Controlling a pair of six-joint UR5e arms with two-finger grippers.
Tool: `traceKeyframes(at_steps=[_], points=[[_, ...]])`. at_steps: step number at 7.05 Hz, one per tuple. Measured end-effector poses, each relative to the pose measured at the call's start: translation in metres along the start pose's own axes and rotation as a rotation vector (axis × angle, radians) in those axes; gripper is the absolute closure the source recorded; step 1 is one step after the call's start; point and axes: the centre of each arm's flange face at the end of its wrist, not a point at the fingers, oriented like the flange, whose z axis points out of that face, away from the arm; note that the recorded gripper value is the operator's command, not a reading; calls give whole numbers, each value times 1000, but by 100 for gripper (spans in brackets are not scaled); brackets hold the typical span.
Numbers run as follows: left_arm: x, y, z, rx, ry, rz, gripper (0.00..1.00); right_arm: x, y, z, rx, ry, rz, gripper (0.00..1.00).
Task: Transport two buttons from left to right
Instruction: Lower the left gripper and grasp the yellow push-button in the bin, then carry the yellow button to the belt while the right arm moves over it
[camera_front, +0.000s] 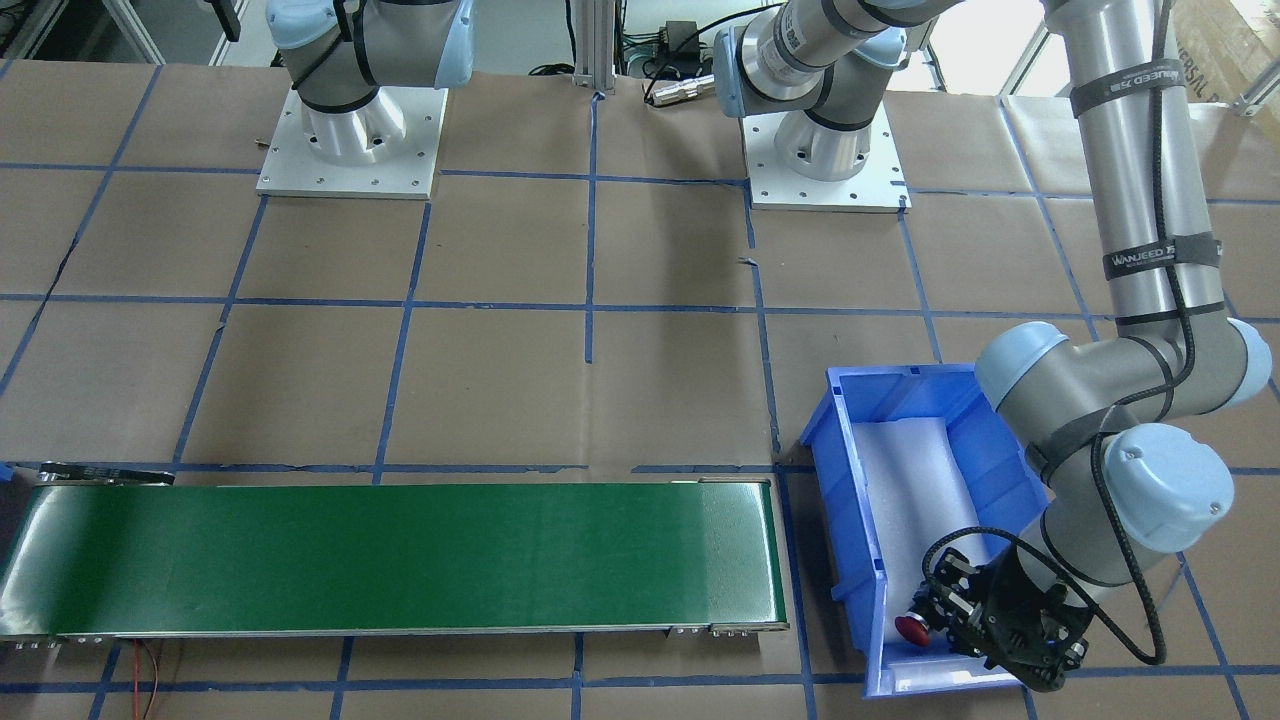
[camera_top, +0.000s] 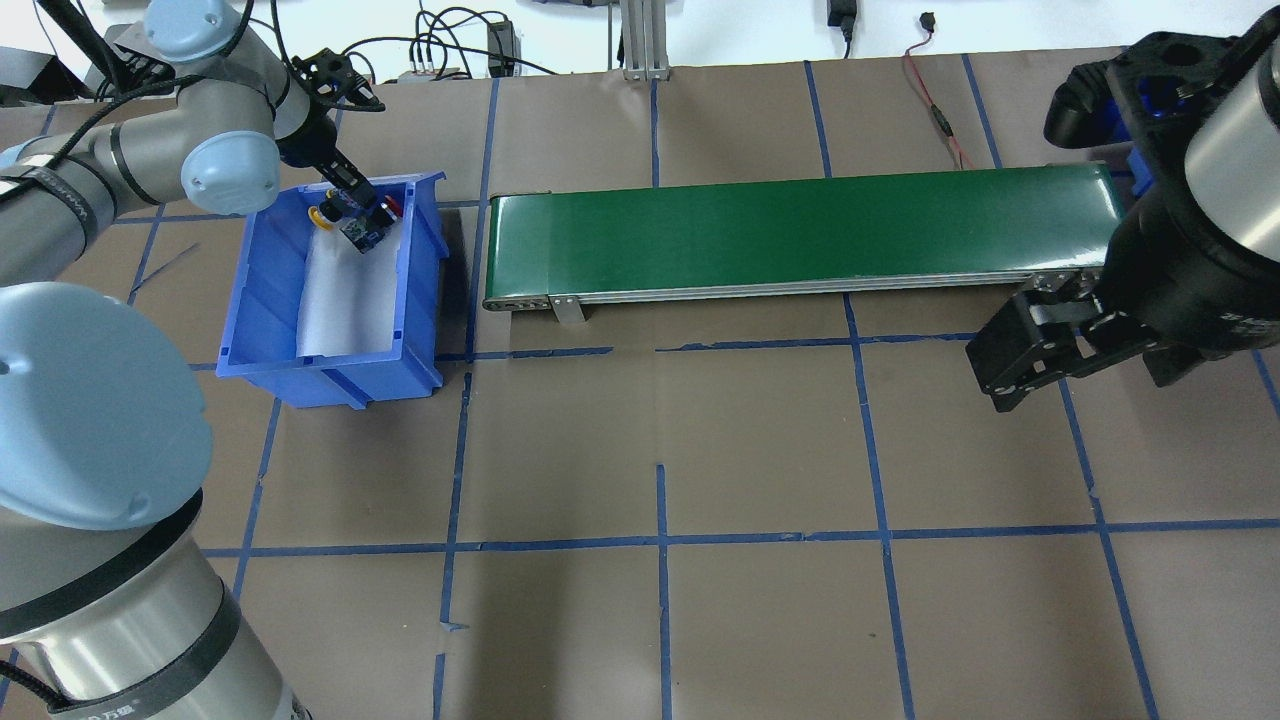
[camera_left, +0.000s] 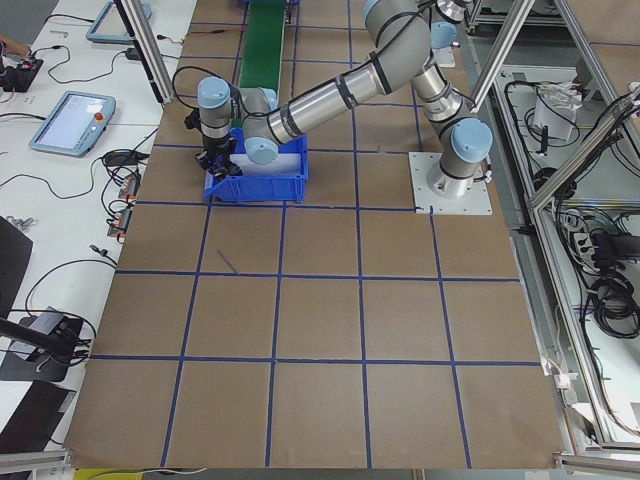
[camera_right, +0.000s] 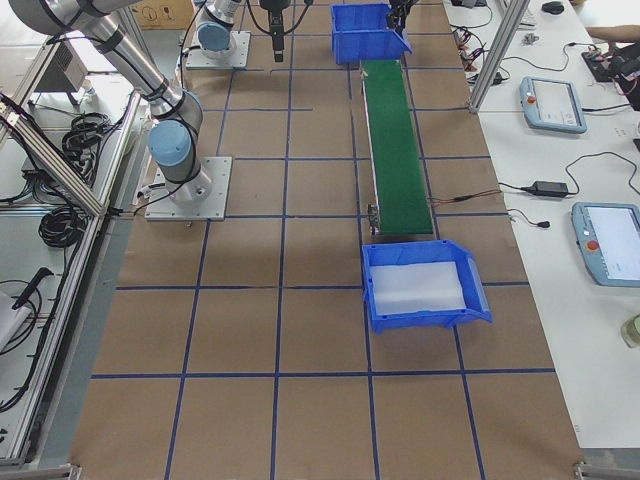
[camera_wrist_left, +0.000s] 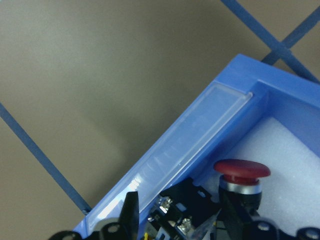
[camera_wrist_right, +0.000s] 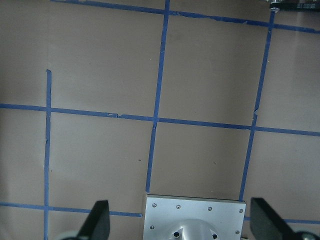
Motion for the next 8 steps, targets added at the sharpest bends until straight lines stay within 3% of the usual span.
traceKeyframes(at_steps=[5, 8], points=[[1, -3, -13, -14, -24, 1, 50, -2, 11, -9, 15, 3, -12, 0], [19, -16, -58, -9, -29, -16, 51, -2, 14, -10, 25, 12, -8, 0]])
